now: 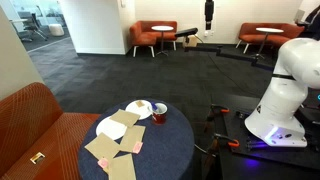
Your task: Take the marker out of the cup and put it on the table
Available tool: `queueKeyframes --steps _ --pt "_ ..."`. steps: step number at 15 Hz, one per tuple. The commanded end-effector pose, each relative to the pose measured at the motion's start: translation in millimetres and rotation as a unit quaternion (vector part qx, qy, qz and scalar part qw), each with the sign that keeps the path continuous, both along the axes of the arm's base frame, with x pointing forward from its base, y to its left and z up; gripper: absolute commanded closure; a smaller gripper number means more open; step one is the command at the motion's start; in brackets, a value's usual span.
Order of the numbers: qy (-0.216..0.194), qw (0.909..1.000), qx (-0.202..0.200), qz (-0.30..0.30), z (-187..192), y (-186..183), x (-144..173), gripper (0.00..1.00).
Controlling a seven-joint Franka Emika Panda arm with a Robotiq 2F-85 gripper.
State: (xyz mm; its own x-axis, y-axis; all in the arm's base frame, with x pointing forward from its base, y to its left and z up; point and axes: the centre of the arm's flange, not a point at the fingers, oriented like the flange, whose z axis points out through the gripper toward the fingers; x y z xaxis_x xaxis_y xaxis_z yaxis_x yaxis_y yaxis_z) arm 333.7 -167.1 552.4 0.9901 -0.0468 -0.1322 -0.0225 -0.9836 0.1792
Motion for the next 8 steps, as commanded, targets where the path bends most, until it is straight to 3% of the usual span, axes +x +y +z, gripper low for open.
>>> queueKeyframes --steps 1,8 --pt "0.0 1.0 0.0 0.0 0.0 0.0 0.0 0.0" --pt "-0.01 0.9999 -0.004 0.003 -5.7 1.1 1.5 0.0"
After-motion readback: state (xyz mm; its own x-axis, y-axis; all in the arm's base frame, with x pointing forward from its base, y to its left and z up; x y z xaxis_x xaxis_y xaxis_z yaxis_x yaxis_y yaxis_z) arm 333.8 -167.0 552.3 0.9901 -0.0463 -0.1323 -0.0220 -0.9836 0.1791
